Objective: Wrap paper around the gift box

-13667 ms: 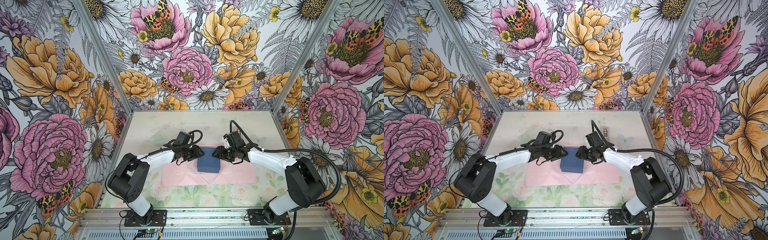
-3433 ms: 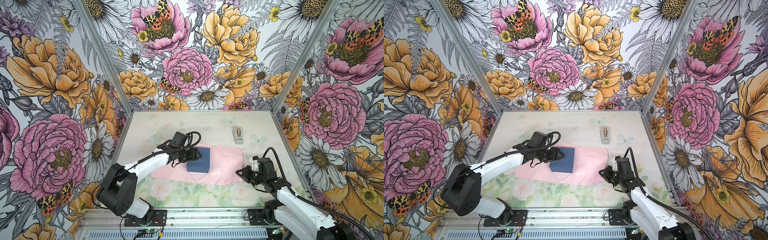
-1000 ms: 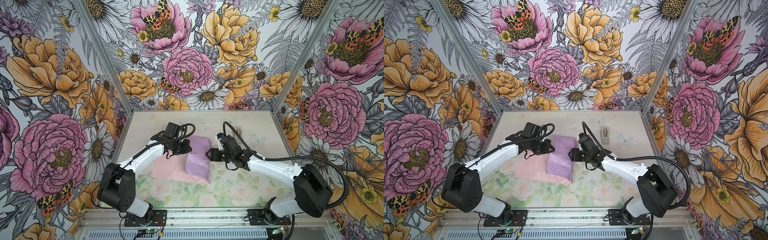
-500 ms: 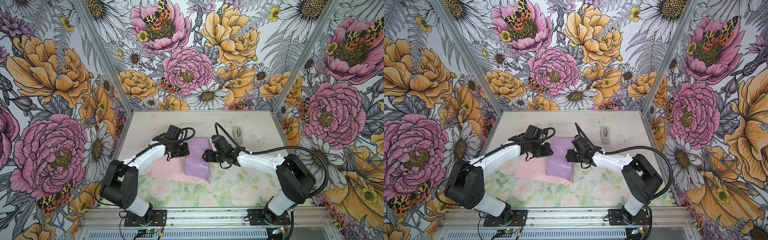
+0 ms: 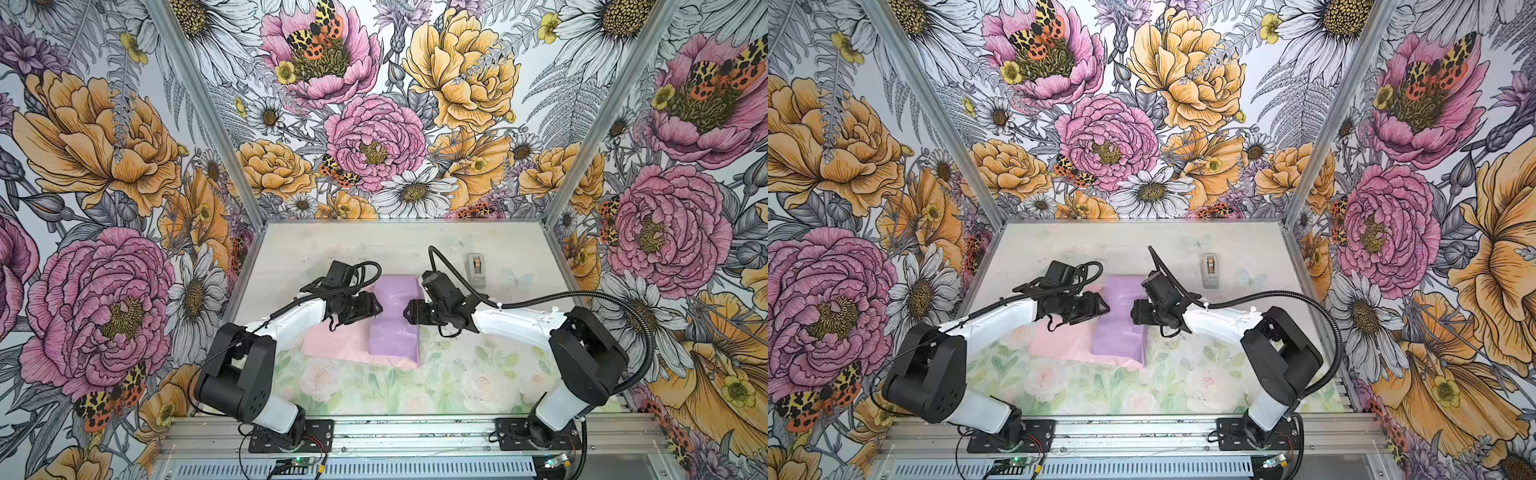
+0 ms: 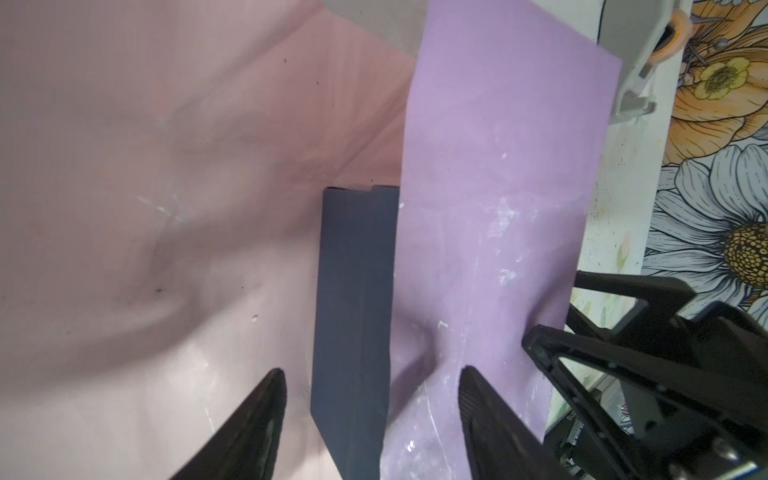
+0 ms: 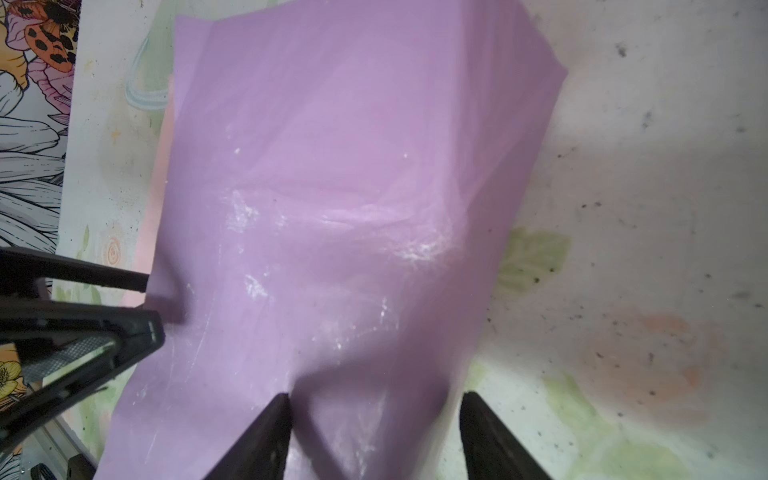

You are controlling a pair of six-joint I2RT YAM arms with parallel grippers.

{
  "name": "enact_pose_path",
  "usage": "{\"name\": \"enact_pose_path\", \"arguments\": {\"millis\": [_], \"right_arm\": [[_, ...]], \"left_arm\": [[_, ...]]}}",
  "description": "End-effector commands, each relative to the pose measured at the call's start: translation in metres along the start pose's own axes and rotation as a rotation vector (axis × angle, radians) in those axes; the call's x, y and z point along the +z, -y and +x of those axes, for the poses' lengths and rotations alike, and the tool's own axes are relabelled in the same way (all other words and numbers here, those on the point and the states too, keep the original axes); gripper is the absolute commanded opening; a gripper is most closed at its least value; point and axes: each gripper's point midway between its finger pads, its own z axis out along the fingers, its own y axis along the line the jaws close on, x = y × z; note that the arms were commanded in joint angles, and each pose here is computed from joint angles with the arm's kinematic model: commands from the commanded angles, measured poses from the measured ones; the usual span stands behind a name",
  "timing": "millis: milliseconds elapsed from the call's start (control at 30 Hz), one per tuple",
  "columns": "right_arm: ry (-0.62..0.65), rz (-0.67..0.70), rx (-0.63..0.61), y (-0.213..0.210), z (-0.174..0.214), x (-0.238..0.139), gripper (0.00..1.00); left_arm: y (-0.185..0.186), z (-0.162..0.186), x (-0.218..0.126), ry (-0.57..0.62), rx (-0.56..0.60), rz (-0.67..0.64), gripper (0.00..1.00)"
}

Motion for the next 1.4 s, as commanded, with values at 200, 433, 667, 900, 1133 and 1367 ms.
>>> {"name": "enact_pose_path", "arguments": {"millis": [200, 433, 667, 900, 1133, 1367], "right_arm": [[-0.023, 0.049, 0.037, 0.011, 0.005, 0.002, 0.65], [-0.015, 0.077, 0.050, 0.029, 0.002, -0.008, 0.65], [0.044, 0.007, 0.066, 0.037, -0.016, -0.053, 0.87], [0.011, -0.011, 0.079, 0.037, -0.018, -0.069, 0.86], [-0.049, 0.024, 0.094, 0.038, -0.019, -0.039, 0.80], [-0.078, 0.154, 0.163, 0.070, -0.003, -0.021, 0.66]], "left_arm": [[0.020, 0.006, 0.017, 0.016, -0.026, 0.106, 0.41], [0.033, 0.007, 0.027, 0.039, -0.038, 0.131, 0.27], [0.038, 0.010, 0.039, 0.050, -0.049, 0.131, 0.26], [0.039, 0.012, 0.042, 0.045, -0.041, 0.122, 0.26], [0.040, 0.010, 0.040, 0.047, -0.030, 0.118, 0.28], [0.038, -0.005, 0.020, 0.098, -0.049, 0.098, 0.48]]}}
